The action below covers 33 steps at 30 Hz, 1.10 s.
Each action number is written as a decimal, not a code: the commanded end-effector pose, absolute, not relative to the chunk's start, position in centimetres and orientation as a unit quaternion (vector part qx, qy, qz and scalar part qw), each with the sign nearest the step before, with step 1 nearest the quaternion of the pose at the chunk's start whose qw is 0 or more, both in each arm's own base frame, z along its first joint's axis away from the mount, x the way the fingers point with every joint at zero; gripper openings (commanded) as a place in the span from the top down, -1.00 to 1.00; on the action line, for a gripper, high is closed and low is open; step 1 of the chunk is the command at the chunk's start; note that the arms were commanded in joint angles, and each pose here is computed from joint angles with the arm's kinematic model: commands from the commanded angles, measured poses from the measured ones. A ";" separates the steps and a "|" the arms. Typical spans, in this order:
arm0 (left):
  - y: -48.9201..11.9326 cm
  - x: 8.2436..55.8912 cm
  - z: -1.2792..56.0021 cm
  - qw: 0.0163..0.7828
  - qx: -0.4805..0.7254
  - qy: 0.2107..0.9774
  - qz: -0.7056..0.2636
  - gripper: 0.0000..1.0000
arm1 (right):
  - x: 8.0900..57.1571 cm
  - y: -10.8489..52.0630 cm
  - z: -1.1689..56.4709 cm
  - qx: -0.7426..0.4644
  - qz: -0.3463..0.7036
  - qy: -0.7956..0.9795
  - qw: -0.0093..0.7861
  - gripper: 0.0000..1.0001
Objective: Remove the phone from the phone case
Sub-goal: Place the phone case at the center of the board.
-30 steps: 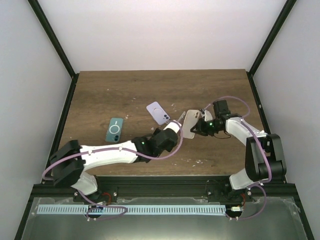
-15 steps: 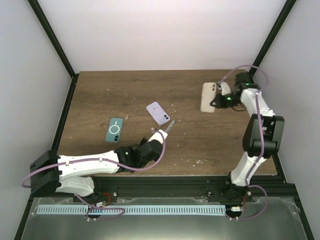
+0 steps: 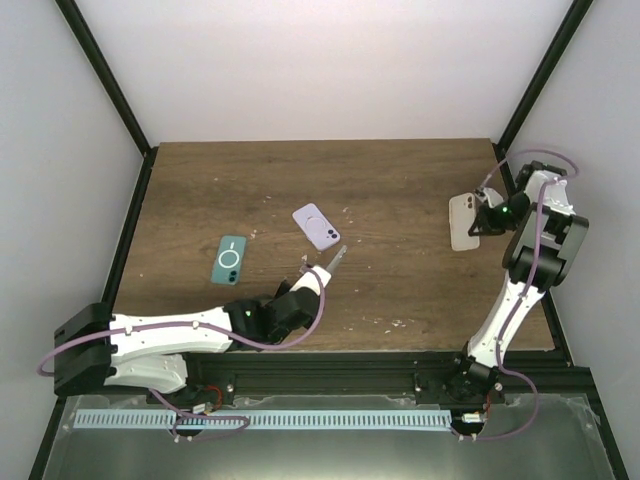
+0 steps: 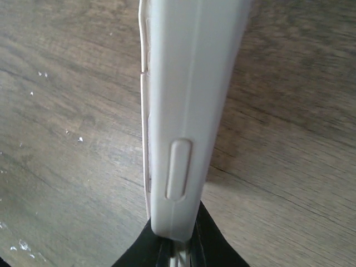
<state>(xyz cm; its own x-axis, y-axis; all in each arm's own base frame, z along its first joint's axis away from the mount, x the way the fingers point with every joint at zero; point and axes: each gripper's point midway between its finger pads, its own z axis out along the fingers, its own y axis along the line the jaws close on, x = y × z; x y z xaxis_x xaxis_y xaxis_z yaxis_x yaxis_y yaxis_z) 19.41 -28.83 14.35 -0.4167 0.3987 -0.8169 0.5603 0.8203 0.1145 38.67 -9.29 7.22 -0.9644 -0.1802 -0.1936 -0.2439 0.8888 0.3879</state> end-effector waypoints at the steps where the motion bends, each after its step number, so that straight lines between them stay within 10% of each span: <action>1: -30.1 19.5 15.4 0.476 0.271 0.828 -0.119 1.00 | 37.9 -8.4 6.6 -0.133 0.225 0.964 0.051 0.99; 13: -31.6 19.3 14.4 0.460 0.285 0.832 -0.122 1.00 | 37.6 -6.1 3.2 -0.125 0.293 0.948 0.025 0.96; 21: -32.9 19.5 14.4 0.457 0.298 0.829 -0.120 1.00 | 40.9 -7.2 4.1 -0.097 0.274 0.955 0.068 0.32; 33: -36.2 23.1 15.4 0.497 0.342 0.797 -0.005 1.00 | 41.4 -10.0 5.7 -0.074 0.138 0.973 0.169 -0.09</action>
<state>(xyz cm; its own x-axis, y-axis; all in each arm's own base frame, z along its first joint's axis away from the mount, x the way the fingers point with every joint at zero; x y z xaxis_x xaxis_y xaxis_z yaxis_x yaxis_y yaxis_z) 20.80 -34.31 12.53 -0.3653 0.5238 -0.7695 0.6101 0.7591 0.2270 39.58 -8.01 3.71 -0.9683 -0.1191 -0.2194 -0.2017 0.8912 0.4062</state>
